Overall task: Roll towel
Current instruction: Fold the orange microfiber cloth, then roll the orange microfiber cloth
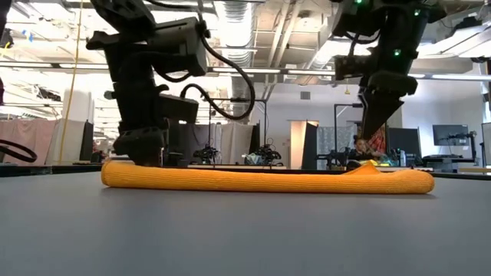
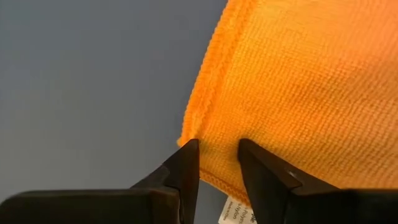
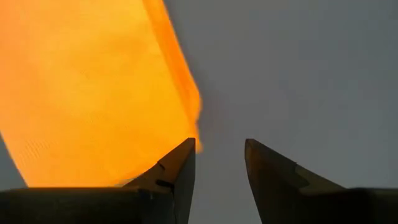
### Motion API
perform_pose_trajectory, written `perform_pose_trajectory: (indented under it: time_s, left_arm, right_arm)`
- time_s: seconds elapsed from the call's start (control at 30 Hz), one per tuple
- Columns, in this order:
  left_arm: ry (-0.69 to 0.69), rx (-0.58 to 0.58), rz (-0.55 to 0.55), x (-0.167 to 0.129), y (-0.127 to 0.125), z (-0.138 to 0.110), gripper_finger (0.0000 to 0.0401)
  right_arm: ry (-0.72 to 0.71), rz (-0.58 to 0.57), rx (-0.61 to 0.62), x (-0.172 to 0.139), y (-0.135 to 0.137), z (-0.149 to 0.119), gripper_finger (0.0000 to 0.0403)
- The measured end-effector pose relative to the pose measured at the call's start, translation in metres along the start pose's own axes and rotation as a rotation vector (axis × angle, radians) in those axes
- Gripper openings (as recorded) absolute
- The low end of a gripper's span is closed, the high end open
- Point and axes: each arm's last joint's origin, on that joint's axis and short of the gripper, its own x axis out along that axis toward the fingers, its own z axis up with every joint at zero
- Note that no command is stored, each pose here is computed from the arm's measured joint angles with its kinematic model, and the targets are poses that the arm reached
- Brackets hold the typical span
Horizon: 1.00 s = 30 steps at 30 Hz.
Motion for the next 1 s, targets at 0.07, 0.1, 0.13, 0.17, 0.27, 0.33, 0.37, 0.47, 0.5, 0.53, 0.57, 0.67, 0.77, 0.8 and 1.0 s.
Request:
perform_pose_trajectory:
  time_s: [0.07,0.1,0.13,0.17,0.27,0.33,0.37,0.47,0.5,0.53,0.57,0.67,0.77,0.8,1.0]
  left_arm:
    - [0.001,-0.027,0.029,0.003,0.005,0.001,0.0092]
    - [-0.001,-0.043,0.054,0.004,0.008,0.002,0.0084]
    - [-0.001,-0.055,0.079,0.006,0.011,0.002,0.0077]
    - [-0.001,-0.064,0.098,0.008,0.014,0.003,0.0069]
    - [0.035,-0.077,0.131,0.010,0.021,0.000,0.0050]
    - [0.058,-0.098,0.172,0.010,0.026,-0.002,0.0040]
    - [0.062,-0.100,0.188,0.008,0.028,-0.003,0.0036]
    - [0.014,-0.120,0.200,0.000,0.030,-0.001,0.0030]
    - [-0.005,-0.130,0.193,-0.004,0.031,0.000,0.0029]
    - [-0.027,-0.142,0.184,-0.009,0.031,0.001,0.0028]
    - [-0.057,-0.162,0.174,-0.014,0.032,0.002,0.0028]
    - [-0.161,-0.218,0.141,-0.030,0.031,0.007,0.0027]
    - [-0.277,-0.269,0.018,-0.043,0.019,0.015,0.0027]
    - [-0.317,-0.274,-0.046,-0.047,0.012,0.019,0.0027]
    - [-0.546,-0.244,-0.316,-0.046,-0.045,0.037,0.0027]
  right_arm:
    - [-0.044,0.036,-0.016,0.006,0.010,-0.004,0.0164]
    - [-0.066,0.065,-0.030,0.011,0.015,-0.007,0.0164]
    - [-0.093,0.093,-0.048,0.015,0.020,-0.010,0.0164]
    - [-0.114,0.124,-0.060,0.019,0.026,-0.014,0.0164]
    - [-0.141,0.194,-0.100,0.028,0.037,-0.028,0.0164]
    - [-0.165,0.217,-0.113,0.031,0.043,-0.033,0.0164]
    - [-0.176,0.225,-0.120,0.032,0.045,-0.036,0.0164]
    - [-0.189,0.235,-0.137,0.035,0.049,-0.040,0.0164]
    - [-0.199,0.238,-0.144,0.036,0.049,-0.040,0.0164]
    - [-0.212,0.239,-0.150,0.037,0.049,-0.039,0.0164]
    - [-0.224,0.239,-0.160,0.038,0.049,-0.039,0.0164]
    - [-0.242,0.234,-0.185,0.040,0.047,-0.039,0.0164]
    - [-0.231,0.221,-0.229,0.041,0.045,-0.041,0.0164]
    - [-0.231,0.219,-0.247,0.041,0.045,-0.041,0.0164]
    - [-0.241,0.196,-0.279,0.043,0.040,-0.038,0.0164]
